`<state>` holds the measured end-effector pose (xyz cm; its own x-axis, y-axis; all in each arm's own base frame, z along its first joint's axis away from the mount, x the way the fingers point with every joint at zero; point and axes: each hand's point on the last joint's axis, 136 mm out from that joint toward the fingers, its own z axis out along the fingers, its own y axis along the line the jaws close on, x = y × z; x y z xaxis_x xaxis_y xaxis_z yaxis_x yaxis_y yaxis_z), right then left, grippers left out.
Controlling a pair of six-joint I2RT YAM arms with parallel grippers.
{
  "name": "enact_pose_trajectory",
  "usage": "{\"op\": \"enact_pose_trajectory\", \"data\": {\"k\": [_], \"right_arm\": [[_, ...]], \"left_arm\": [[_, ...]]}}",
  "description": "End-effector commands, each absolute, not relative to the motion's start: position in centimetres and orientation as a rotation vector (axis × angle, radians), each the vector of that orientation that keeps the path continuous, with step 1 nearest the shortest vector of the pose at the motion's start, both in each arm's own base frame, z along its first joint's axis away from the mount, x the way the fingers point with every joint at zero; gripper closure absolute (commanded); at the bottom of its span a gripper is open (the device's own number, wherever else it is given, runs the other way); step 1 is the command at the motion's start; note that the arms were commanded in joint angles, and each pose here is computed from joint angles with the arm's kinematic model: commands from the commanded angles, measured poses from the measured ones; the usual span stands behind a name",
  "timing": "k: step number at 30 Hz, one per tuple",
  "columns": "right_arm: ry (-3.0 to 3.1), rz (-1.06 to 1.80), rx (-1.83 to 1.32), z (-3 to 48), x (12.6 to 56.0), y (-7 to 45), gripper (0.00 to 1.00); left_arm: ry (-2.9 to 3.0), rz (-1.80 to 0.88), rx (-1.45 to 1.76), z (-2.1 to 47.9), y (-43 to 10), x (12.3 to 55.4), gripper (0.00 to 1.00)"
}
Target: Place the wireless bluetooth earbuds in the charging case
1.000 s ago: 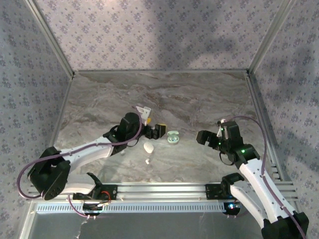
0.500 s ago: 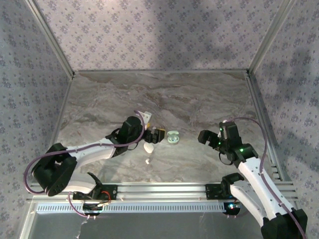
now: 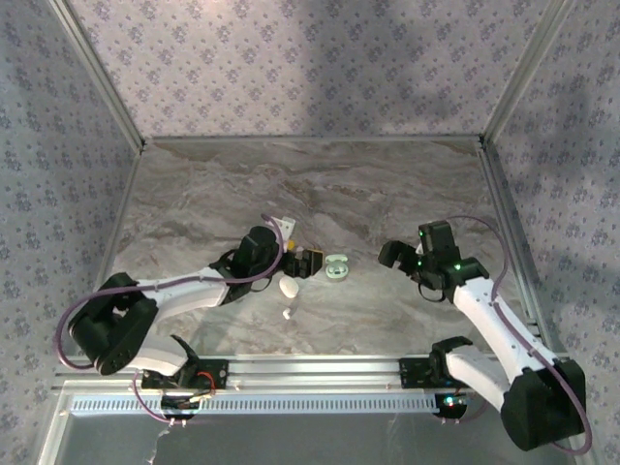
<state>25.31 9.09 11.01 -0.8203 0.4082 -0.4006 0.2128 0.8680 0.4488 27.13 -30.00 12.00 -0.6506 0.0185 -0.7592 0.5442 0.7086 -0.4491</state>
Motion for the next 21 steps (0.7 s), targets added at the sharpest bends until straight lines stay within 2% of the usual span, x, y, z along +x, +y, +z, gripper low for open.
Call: {"op": "enact_pose_trajectory", "data": {"k": [1,4,8,11,17,21], "right_arm": [[2.525,0.663,0.394,12.6,26.9,10.9,0.02],[2.551,0.696,0.317,12.7,27.5,12.1,0.07],[2.635,0.603,0.258,12.5,27.7,13.0,0.15],[2.707,0.488,0.193,12.2,27.5,13.6,0.25],[2.781,0.372,0.093,11.5,27.8,15.9,0.53],[2.809,0.327,0.046,11.0,28.6,17.4,0.65]], "left_arm": [[2.145,-0.998,0.392,12.2,-31.3,27.0,0.00],[2.173,-1.086,0.348,11.5,-31.6,27.2,0.00],[2.193,-1.169,0.268,10.9,-31.2,27.7,0.00],[2.209,-1.176,0.222,10.3,-30.6,28.3,0.00],[2.257,-1.184,0.178,9.4,-30.2,28.8,0.00],[2.274,-1.178,0.157,9.0,-29.8,29.2,0.00]]}}
